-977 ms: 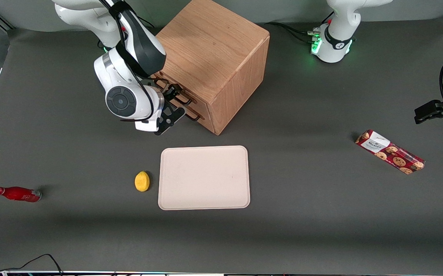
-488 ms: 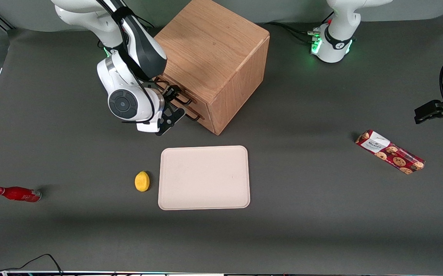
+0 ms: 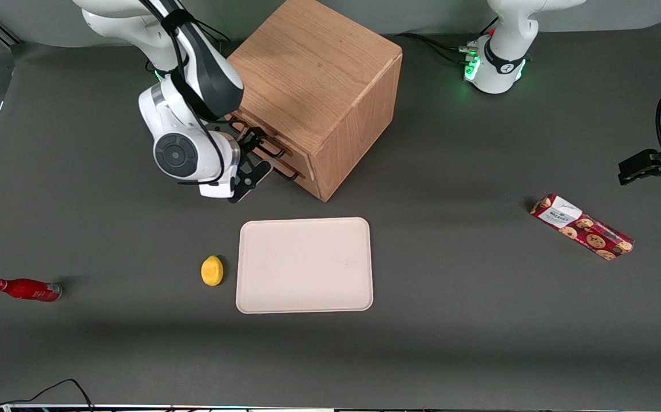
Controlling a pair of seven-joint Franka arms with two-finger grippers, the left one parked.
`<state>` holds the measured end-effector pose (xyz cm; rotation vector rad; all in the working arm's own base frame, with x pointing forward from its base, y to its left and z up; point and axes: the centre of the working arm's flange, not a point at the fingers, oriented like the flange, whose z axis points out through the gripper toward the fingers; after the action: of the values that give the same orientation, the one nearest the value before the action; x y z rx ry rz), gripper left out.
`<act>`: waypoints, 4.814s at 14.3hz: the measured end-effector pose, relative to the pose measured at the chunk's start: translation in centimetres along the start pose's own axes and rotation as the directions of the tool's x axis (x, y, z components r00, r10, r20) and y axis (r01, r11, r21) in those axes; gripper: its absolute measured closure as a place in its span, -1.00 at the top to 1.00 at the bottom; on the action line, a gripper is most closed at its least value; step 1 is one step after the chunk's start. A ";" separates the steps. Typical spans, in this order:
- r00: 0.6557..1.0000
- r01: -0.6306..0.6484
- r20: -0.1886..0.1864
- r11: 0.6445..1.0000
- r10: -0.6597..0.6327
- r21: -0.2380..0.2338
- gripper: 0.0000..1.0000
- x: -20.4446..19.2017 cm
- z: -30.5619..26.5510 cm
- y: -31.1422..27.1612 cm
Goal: Open upper drawer
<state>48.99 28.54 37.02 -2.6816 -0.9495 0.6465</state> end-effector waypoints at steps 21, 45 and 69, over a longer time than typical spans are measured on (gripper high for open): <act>0.987 0.141 -0.081 0.990 -0.141 -0.003 1.00 -0.2 -2.4 5.1; 0.947 0.281 -0.136 0.956 -0.290 -0.086 1.00 0.5 -6.7 14.1; 0.916 0.334 -0.171 0.925 -0.364 -0.179 1.00 -0.1 -12.0 19.5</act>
<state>65.17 12.80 40.86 -2.5336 -1.4180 0.2308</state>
